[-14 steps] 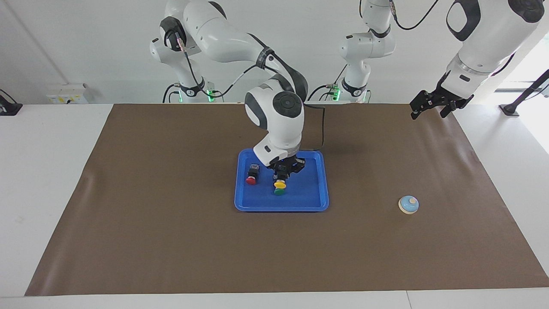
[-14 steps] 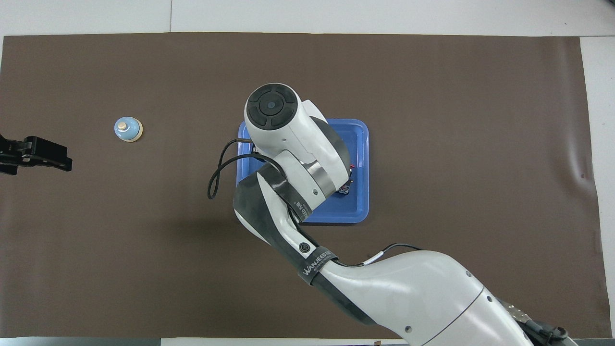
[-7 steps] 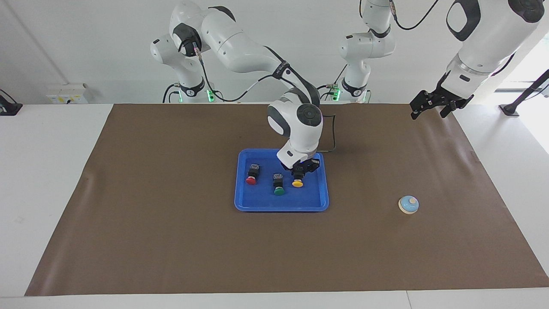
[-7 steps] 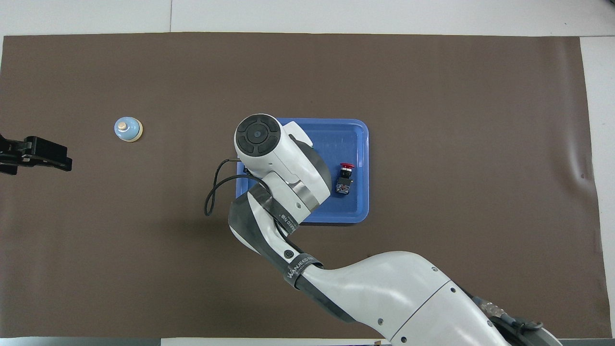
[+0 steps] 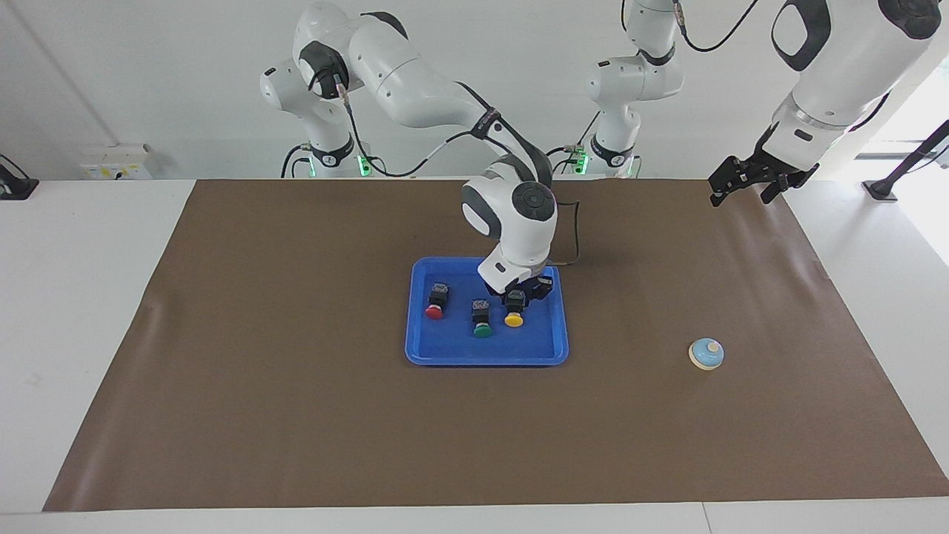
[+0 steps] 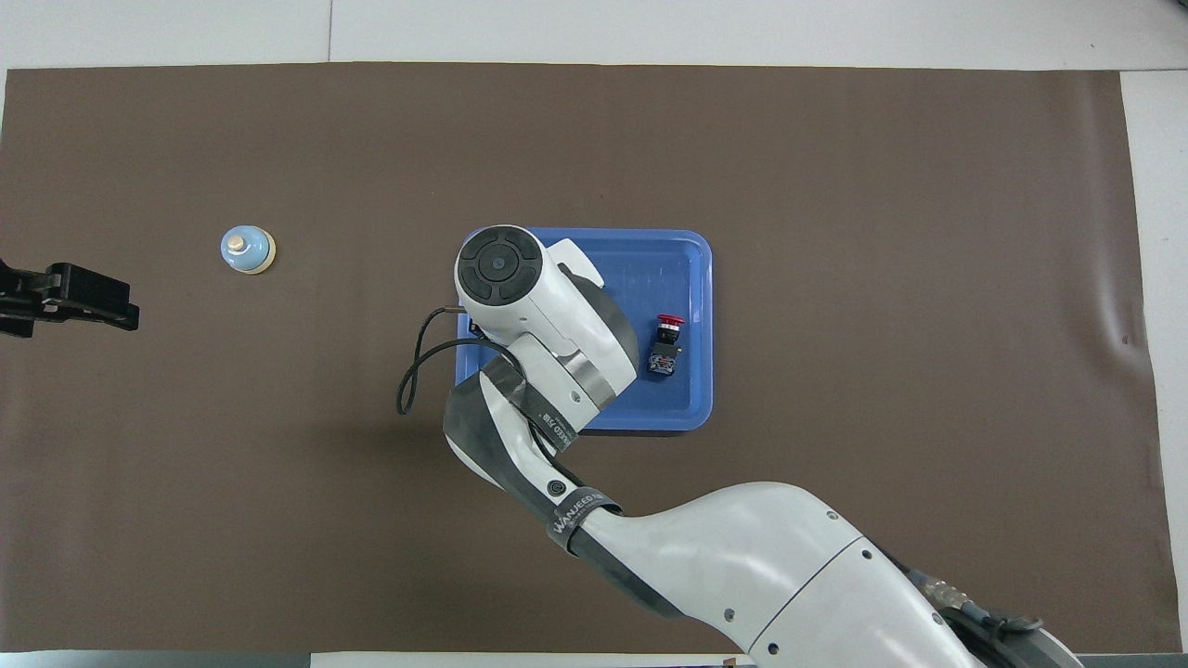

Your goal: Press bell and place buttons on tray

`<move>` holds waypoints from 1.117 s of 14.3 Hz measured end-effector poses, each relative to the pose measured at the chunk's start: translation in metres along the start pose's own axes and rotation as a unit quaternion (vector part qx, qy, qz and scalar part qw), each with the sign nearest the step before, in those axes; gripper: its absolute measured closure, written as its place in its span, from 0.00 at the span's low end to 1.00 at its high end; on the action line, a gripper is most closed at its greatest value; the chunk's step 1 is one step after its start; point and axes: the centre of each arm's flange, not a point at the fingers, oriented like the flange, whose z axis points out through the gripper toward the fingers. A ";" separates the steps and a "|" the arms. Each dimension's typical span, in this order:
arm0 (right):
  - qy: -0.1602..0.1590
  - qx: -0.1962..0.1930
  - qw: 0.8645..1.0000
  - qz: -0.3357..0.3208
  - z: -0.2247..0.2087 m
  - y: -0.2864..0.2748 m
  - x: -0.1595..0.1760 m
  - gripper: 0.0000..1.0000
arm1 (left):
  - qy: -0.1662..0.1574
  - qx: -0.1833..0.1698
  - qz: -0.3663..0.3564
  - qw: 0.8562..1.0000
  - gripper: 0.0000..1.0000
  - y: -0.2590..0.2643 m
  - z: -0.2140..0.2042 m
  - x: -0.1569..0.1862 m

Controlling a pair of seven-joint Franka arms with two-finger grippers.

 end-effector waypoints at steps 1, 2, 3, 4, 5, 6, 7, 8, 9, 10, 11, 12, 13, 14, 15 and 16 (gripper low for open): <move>0.001 0.000 1.000 0.005 -0.004 0.002 0.002 0.10 | 0.000 0.000 0.000 1.000 0.00 0.000 0.000 0.000; 0.003 -0.001 1.000 0.011 -0.012 0.007 0.006 0.01 | 0.000 0.000 0.000 1.000 0.00 0.000 0.000 0.000; 0.007 -0.001 1.000 0.020 -0.024 0.016 0.014 0.00 | 0.000 0.000 0.000 1.000 0.00 0.000 0.000 0.000; 0.012 0.002 0.999 0.033 -0.039 0.029 0.026 0.00 | 0.000 0.000 0.000 1.000 0.00 0.000 0.000 0.000; 0.017 0.006 0.999 0.050 -0.055 0.047 0.041 0.00 | 0.000 0.000 0.000 1.000 0.00 0.000 0.000 0.000; 0.020 0.010 0.997 0.070 -0.072 0.070 0.058 0.00 | 0.000 0.000 0.000 1.000 0.00 0.000 0.000 0.000; 0.025 0.015 0.995 0.091 -0.089 0.096 0.077 0.00 | 0.000 0.000 0.000 1.000 0.00 0.000 0.000 0.000; 0.033 0.022 0.993 0.109 -0.107 0.124 0.096 0.00 | 0.000 0.000 0.000 1.000 0.00 0.000 0.000 0.000; 0.041 0.026 0.992 0.117 -0.124 0.154 0.113 0.00 | 0.000 0.000 0.000 1.000 0.00 0.000 0.000 0.000; 0.043 0.026 0.992 0.117 -0.140 0.185 0.127 0.00 | 0.000 0.000 0.000 1.000 0.00 0.000 0.000 0.000; 0.043 0.023 0.993 0.110 -0.154 0.218 0.139 0.00 | 0.000 0.000 0.000 1.000 0.00 0.000 0.000 0.000; 0.041 0.020 0.994 0.098 -0.169 0.251 0.148 0.00 | 0.000 0.000 0.000 1.000 0.00 0.000 0.000 0.000; 0.038 0.016 0.996 0.081 -0.183 0.283 0.154 0.00 | 0.000 0.000 0.000 1.000 0.00 0.000 0.000 0.000; 0.034 0.012 0.997 0.062 -0.195 0.312 0.158 0.00 | 0.000 0.000 0.000 1.000 0.00 0.000 0.000 0.000; 0.028 0.008 0.999 0.043 -0.206 0.338 0.159 0.00 | 0.000 0.000 0.000 1.000 0.00 0.000 0.000 0.000; 0.023 0.006 0.999 0.026 -0.215 0.360 0.159 0.00 | 0.000 0.000 0.000 1.000 0.00 0.000 0.000 0.000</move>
